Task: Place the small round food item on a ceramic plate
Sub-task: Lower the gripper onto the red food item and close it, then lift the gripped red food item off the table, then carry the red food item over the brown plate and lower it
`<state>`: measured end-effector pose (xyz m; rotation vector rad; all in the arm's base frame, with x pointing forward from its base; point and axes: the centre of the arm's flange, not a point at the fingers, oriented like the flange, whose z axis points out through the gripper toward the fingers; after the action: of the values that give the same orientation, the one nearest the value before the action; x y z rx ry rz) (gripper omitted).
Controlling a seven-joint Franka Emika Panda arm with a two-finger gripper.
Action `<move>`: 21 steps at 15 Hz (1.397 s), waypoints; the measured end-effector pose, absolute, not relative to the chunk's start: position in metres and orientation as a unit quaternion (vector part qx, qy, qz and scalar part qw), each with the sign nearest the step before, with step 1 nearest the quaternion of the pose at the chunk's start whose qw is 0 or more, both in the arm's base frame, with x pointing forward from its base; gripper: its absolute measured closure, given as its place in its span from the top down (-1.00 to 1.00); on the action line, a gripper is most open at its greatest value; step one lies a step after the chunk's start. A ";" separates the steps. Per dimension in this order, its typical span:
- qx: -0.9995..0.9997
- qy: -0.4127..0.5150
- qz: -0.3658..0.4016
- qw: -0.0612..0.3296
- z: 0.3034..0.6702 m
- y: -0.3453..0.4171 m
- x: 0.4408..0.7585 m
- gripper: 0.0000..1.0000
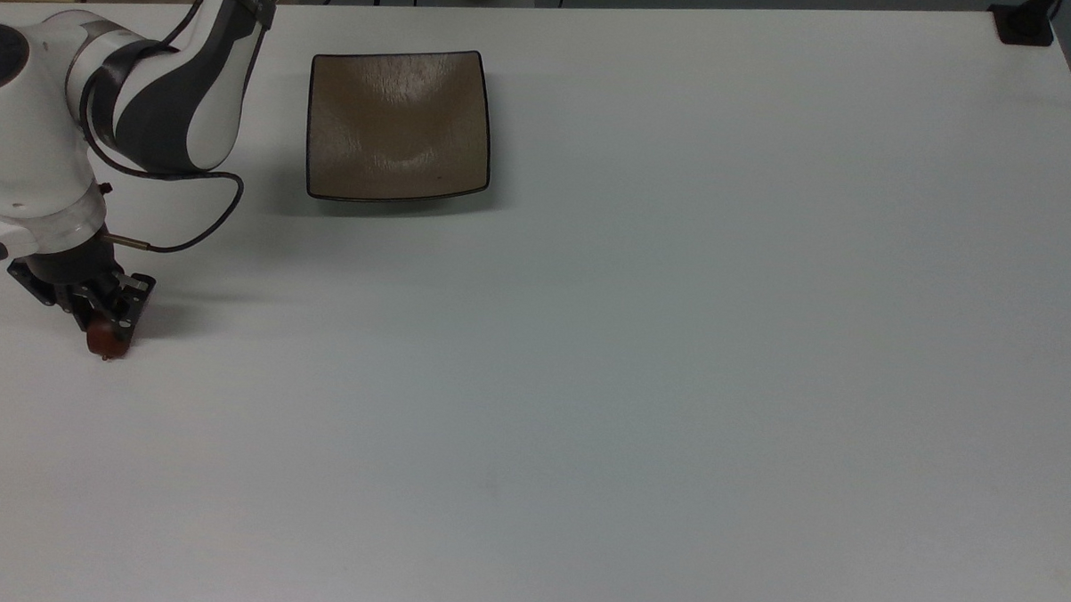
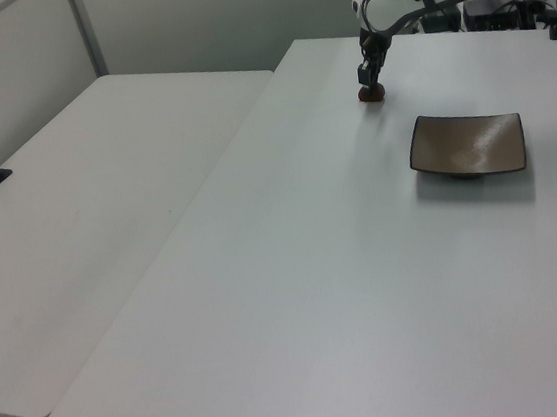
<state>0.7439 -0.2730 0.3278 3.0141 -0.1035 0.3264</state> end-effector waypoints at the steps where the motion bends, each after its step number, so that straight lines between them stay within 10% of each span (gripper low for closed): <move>1: 0.992 -0.033 0.107 0.054 0.328 -0.273 0.744 -0.23; 4: 0.992 -0.031 0.106 0.054 0.327 -0.273 0.744 -0.71; 11: 0.990 -0.029 0.124 0.057 0.359 -0.271 0.742 -0.73; 21: 0.995 0.040 0.090 0.009 0.514 -0.185 0.681 -0.74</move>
<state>0.6811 -0.1849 0.5139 3.1083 0.1236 0.2821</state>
